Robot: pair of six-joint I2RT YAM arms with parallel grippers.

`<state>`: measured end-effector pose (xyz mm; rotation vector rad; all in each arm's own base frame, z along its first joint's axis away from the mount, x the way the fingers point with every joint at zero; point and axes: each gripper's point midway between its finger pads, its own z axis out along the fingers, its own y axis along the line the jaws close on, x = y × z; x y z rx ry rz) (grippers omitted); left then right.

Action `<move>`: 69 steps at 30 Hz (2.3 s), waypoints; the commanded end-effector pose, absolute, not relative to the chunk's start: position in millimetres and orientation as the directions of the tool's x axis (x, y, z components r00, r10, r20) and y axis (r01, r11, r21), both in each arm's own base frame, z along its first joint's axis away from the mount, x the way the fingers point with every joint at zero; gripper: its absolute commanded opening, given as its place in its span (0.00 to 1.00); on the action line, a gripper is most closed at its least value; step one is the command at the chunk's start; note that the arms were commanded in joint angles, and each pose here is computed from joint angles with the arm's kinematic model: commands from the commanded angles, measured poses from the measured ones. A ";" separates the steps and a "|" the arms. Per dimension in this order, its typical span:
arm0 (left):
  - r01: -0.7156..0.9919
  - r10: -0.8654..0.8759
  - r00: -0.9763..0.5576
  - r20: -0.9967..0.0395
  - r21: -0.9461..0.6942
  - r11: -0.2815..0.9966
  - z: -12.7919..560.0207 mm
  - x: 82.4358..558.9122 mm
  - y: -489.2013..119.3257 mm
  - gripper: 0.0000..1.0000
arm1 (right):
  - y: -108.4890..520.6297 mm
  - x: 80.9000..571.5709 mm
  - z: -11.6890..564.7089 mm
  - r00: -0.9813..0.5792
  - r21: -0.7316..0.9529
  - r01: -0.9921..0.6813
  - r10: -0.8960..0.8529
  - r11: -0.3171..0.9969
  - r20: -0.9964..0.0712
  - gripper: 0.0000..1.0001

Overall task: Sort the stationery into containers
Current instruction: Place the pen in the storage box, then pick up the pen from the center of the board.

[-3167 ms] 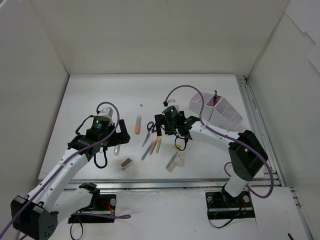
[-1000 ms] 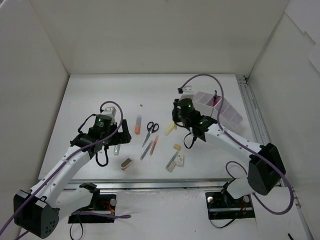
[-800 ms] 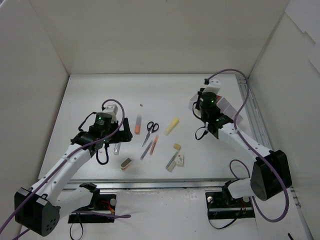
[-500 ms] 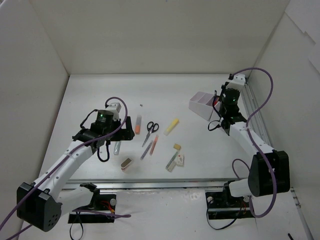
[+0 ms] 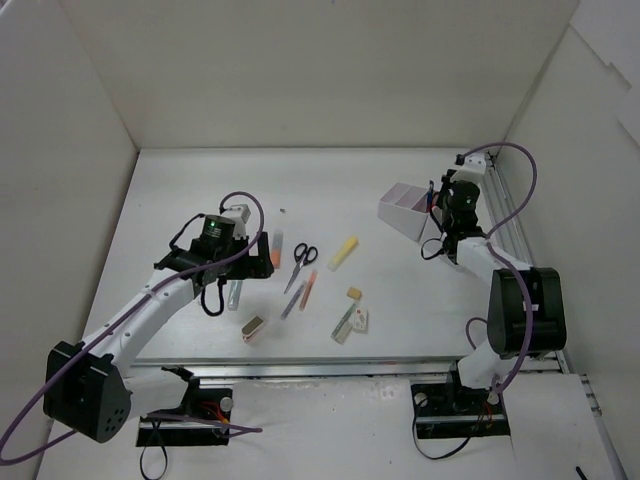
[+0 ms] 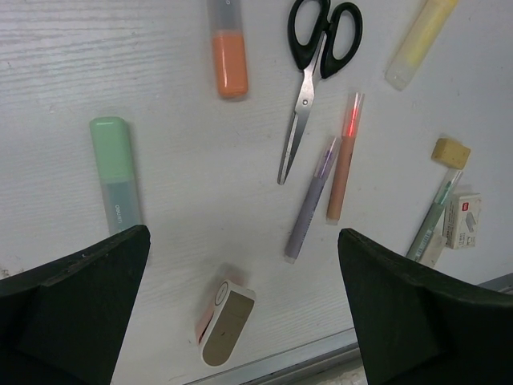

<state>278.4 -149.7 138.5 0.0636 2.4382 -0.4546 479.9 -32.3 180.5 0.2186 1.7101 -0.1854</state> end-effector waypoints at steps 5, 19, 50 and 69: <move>0.204 -0.078 -0.739 -0.669 -0.334 0.920 163.3 295.8 -164.9 0.99 | -33.3 468.7 227.2 0.054 0.151 0.273 0.142 0.950 -0.988 0.48; 0.256 -0.021 -0.737 -0.675 -0.309 0.916 154.7 272.6 -181.2 1.00 | 64.0 404.5 248.0 -0.217 0.114 0.067 0.126 0.991 -0.968 0.98; 0.060 -0.198 -0.701 -0.685 -0.333 0.941 154.3 217.5 -129.0 1.00 | 309.1 323.1 31.7 -0.750 0.098 0.029 0.086 0.995 -0.656 0.61; 0.209 -0.084 -0.690 -0.719 -0.309 0.928 157.6 234.2 -151.4 1.00 | 311.4 331.3 102.1 -0.631 0.125 -0.100 0.034 0.987 -0.775 0.00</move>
